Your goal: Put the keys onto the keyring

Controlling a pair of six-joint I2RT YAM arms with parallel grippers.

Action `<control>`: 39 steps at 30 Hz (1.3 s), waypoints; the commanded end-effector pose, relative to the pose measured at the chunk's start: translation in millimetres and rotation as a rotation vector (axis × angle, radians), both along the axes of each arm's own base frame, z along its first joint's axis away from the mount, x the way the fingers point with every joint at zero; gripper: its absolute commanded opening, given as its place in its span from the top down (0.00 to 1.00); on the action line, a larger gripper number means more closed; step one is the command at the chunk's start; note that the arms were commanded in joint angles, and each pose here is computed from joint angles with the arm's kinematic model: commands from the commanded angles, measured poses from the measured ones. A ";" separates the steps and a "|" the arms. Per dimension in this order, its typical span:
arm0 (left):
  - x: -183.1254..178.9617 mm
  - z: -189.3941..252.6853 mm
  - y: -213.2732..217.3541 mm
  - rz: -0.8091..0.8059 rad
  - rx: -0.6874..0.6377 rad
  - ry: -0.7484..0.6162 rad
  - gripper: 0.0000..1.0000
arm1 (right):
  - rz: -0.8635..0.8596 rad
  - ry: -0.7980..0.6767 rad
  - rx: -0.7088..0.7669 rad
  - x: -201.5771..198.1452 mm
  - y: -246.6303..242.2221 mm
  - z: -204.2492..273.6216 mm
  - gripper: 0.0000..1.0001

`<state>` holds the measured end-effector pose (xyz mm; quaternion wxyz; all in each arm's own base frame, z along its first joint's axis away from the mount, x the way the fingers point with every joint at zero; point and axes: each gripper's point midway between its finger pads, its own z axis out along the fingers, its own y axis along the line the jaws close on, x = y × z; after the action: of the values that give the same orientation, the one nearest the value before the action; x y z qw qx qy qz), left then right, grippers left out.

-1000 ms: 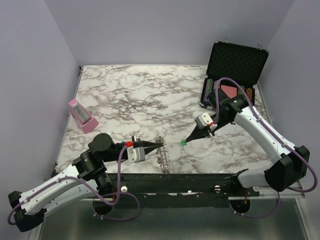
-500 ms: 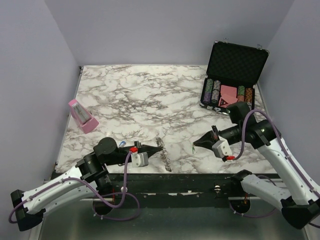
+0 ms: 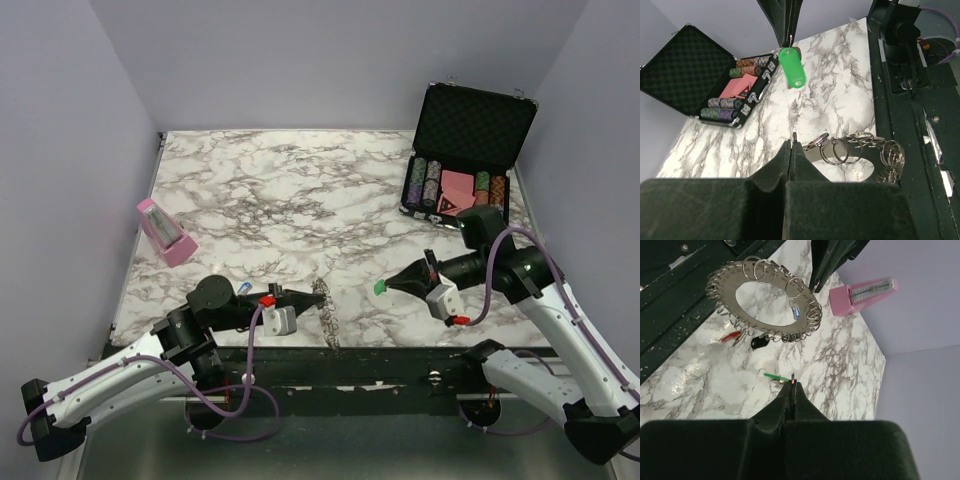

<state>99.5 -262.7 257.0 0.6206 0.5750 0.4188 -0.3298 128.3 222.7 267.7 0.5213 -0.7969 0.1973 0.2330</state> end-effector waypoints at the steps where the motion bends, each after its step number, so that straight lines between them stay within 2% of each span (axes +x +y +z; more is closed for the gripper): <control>1: 1.1 26.1 2.1 0.013 -0.064 -0.059 1.00 | 0.020 -0.057 0.033 -3.1 0.8 5.5 1.00; 14: -0.2 29.2 3.3 0.011 -0.076 -0.064 1.00 | 0.065 -0.023 0.121 -19.5 3.8 20.7 0.99; 25: -1.6 33.4 5.9 0.013 -0.096 -0.073 1.00 | 0.022 0.208 0.182 -19.1 12.6 42.4 0.99; 39: -2.7 40.1 10.0 0.022 -0.126 -0.077 1.00 | -0.202 0.657 0.220 7.9 24.6 55.1 1.00</control>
<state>97.7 -255.4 270.7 0.6424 0.5632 0.4049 -0.3260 128.4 243.2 311.7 0.5391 -0.6489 0.3492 0.4079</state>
